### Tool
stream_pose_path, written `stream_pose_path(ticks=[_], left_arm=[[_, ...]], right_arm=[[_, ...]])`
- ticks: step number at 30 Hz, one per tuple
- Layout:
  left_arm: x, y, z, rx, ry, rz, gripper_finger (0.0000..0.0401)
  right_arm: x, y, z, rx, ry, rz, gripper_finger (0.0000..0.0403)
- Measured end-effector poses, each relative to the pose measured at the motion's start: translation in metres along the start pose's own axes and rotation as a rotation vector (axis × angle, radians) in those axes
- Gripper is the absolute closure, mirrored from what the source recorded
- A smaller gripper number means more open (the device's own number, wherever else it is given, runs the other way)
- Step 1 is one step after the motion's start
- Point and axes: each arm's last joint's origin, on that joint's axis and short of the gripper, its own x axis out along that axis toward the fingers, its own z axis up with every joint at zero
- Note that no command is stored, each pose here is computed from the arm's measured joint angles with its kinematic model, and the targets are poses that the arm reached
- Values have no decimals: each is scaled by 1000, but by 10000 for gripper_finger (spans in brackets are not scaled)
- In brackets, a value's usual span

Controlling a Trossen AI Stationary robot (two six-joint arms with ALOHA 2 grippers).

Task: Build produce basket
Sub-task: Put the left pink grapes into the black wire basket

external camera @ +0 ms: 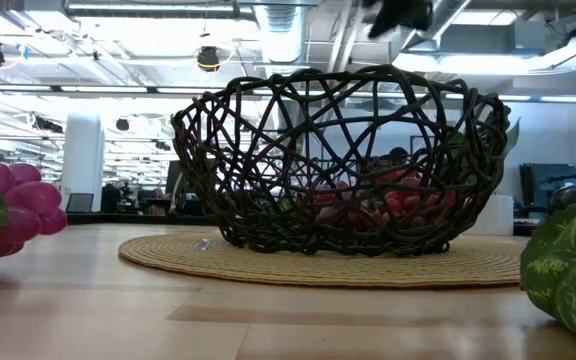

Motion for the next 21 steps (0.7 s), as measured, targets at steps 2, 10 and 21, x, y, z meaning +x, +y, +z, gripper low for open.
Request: stream_pose_path(ticks=[2,10,21], left_arm=[[9,-4,-5,-60,51,-32,134],[40,-44,-61,-252,325,-50,134],[63,-123,-164,-711,602,99,134]], right_arm=[[-21,-3,1,-16,-27,10,173],[-92,-14,-12,-69,-163,74,183],[-133,-28,-31,-123,-232,67,184]])
